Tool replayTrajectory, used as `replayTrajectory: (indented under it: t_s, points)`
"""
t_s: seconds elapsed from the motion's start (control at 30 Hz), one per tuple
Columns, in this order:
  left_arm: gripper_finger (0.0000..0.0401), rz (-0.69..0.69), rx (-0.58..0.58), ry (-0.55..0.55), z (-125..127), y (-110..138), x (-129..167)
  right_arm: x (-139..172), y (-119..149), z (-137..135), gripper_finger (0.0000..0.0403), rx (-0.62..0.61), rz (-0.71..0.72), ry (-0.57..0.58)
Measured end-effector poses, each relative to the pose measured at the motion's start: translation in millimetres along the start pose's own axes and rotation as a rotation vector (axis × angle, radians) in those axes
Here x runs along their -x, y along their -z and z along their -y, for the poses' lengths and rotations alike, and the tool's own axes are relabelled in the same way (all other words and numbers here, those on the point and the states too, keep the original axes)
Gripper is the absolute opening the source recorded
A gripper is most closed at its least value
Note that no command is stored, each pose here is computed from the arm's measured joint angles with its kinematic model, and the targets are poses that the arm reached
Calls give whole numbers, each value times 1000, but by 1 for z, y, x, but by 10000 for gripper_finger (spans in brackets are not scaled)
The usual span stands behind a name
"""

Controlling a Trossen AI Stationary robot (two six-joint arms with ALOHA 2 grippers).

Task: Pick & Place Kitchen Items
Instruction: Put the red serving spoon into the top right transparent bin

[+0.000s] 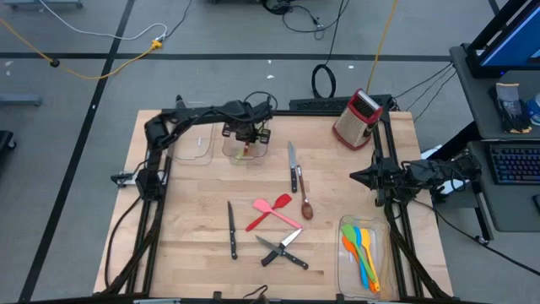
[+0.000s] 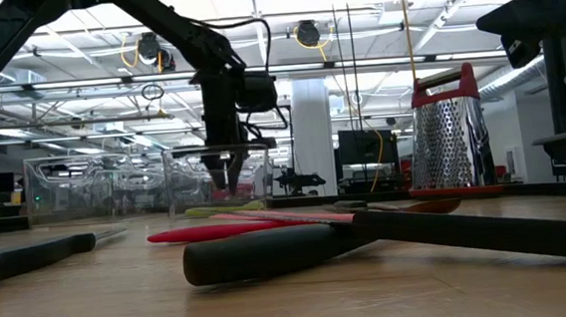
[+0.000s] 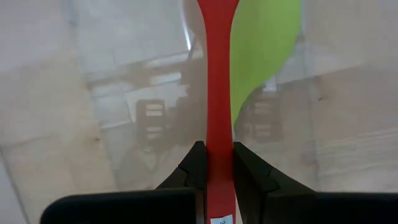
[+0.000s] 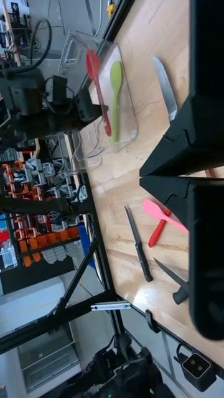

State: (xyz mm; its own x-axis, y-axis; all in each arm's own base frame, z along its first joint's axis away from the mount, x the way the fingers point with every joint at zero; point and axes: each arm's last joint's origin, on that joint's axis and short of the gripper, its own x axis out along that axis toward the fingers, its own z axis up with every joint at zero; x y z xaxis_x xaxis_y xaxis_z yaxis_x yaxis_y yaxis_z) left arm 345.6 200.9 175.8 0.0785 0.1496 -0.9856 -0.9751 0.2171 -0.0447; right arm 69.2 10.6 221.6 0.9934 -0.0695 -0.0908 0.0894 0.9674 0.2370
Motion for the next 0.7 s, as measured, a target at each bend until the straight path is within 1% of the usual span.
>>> replayTrajectory:
  t_s: [0.13, 0.3, 0.7]
  points:
    - [36, -40, -15, 8, 1, 0, -9, 0, 0, 0, 0, -4, 0, 0]
    - [38, -50, -16, 10, 2, 0, -14, 0, 0, 0, 0, -4, 0, 0]
    - [142, -15, -10, 41, 5, -3, -14, 0, 0, 0, 0, -12, 0, 0]
